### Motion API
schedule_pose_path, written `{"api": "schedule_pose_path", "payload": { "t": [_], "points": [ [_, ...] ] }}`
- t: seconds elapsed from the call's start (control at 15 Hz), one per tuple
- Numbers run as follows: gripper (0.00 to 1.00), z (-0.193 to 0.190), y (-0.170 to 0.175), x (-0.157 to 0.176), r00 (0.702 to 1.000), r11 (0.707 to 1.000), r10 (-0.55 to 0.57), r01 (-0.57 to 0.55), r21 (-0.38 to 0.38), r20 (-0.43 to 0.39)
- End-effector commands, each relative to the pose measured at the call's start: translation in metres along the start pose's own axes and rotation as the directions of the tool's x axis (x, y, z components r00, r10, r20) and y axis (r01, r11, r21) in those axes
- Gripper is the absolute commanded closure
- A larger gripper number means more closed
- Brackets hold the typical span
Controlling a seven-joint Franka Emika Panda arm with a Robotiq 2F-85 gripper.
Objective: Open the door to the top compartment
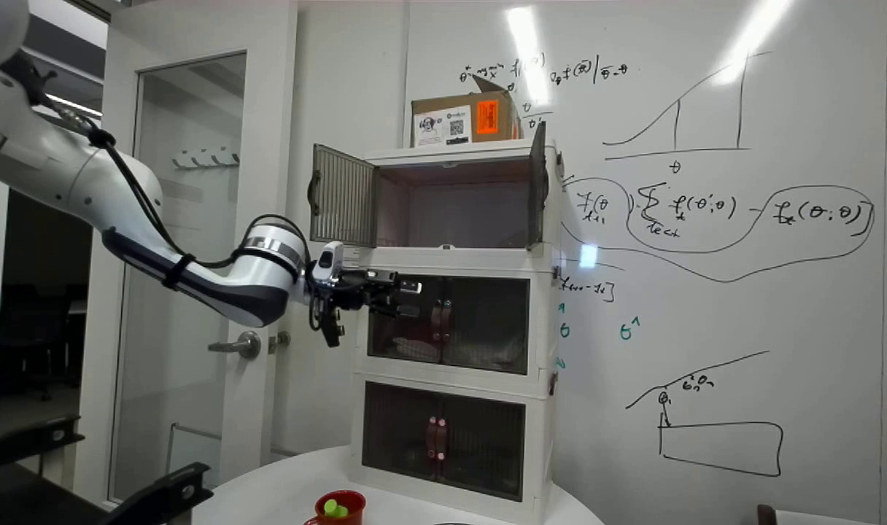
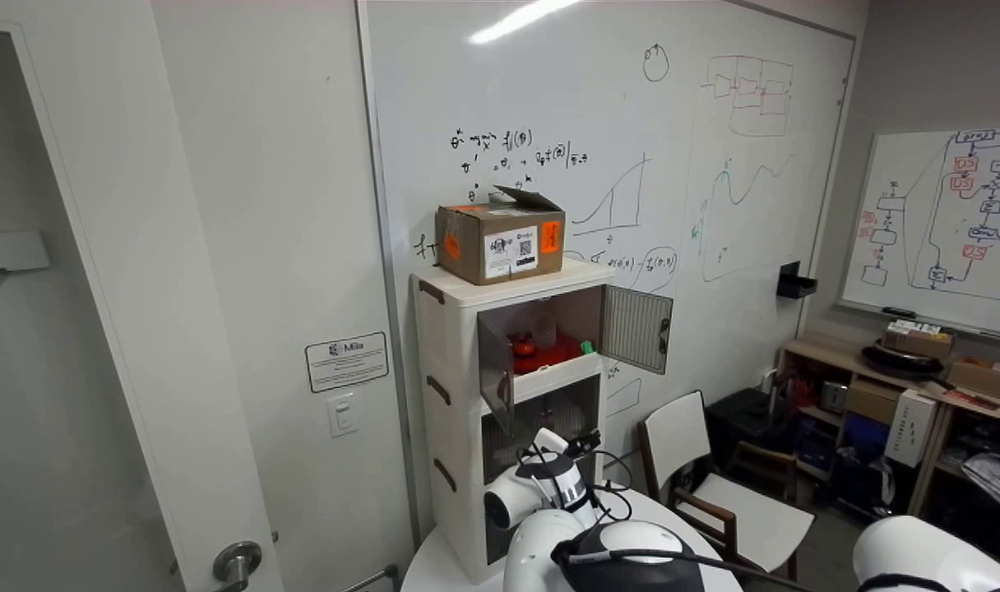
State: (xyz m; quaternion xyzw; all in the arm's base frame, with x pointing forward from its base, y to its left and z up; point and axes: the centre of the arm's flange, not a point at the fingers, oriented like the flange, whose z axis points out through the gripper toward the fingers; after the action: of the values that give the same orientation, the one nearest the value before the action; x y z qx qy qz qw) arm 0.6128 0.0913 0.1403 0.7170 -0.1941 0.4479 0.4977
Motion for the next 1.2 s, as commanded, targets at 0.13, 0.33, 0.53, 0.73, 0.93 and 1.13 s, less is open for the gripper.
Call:
{"api": "schedule_pose_path", "payload": {
  "t": [0.13, 0.33, 0.53, 0.73, 0.93, 1.13],
  "points": [
    [0.0, 0.037, -0.044, 0.013, 0.995, 0.995, 0.084, -0.081, 0.055, -0.048],
    [0.0, 0.041, -0.058, 0.026, 0.99, 0.984, 0.137, -0.132, 0.119, -0.038],
    [0.0, 0.044, -0.073, 0.033, 0.987, 0.974, 0.159, -0.153, 0.166, -0.023],
    [0.0, 0.045, -0.084, 0.031, 0.988, 0.969, 0.154, -0.149, 0.197, -0.01],
    [0.0, 0.046, -0.09, 0.026, 0.989, 0.968, 0.147, -0.143, 0.208, -0.002],
    [0.26, 0.048, -0.09, 0.021, 0.99, 0.968, 0.139, -0.134, 0.212, -0.008]
  ]
}}
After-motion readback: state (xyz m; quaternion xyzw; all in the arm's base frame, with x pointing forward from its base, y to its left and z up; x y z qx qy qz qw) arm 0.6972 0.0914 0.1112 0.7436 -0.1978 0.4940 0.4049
